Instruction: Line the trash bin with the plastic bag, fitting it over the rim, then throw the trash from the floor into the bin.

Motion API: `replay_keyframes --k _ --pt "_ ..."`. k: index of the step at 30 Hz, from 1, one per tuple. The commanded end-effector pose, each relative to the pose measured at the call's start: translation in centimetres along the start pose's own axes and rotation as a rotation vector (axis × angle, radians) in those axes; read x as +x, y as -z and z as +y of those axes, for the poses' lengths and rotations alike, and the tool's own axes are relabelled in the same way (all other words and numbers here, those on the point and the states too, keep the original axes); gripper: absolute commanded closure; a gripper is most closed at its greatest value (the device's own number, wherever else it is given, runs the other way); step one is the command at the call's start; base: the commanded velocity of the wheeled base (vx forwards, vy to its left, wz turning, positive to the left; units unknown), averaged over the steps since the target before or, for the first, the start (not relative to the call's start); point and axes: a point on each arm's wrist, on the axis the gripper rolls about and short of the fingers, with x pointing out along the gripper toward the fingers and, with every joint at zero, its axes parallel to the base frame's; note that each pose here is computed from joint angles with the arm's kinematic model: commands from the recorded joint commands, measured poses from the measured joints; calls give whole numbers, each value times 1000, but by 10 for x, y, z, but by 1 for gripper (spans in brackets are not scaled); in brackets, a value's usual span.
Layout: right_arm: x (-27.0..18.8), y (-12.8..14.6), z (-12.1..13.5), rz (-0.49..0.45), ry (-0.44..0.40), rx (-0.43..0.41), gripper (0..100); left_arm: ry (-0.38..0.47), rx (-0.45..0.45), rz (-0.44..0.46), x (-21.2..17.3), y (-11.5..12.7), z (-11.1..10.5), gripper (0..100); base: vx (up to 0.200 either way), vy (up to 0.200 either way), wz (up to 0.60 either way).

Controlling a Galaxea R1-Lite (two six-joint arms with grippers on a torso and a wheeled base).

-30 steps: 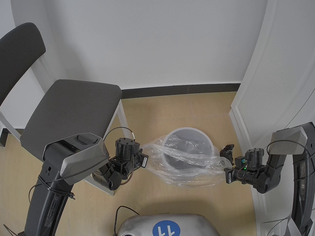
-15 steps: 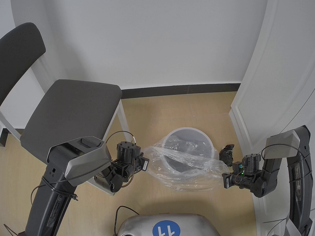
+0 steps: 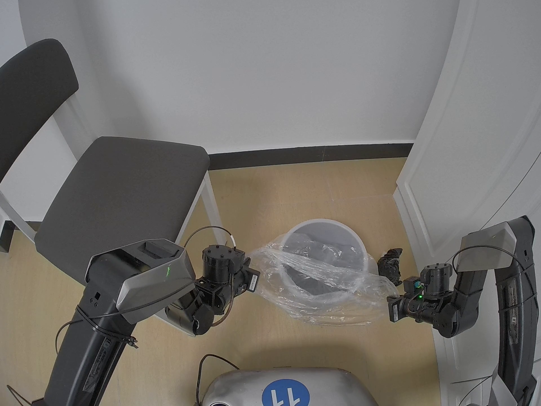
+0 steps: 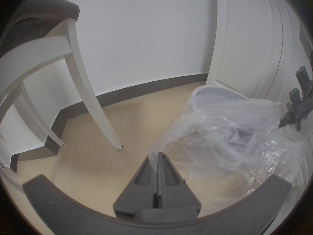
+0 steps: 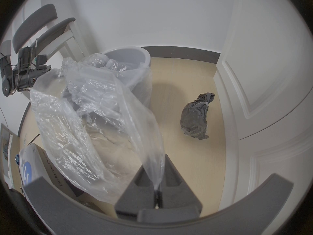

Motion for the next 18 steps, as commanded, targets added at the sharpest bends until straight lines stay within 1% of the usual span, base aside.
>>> replay_keyframes --k 1,6,8,17,18 --pt "1 0 -3 -3 6 3 100 4 19 -15 1 5 -5 100 0 0 0" --pt "1 0 -7 -5 17 5 100 6 50 -2 -3 8 -5 100 0 0 0" --pt "1 1 -7 -3 16 0 100 14 60 28 -8 11 -4 100 0 0 0" --pt "-1 2 -6 4 11 -6 100 17 64 52 -9 11 -2 100 0 0 0" --pt "-1 2 -5 6 8 -9 0 17 64 52 -9 10 -2 100 0 0 0"
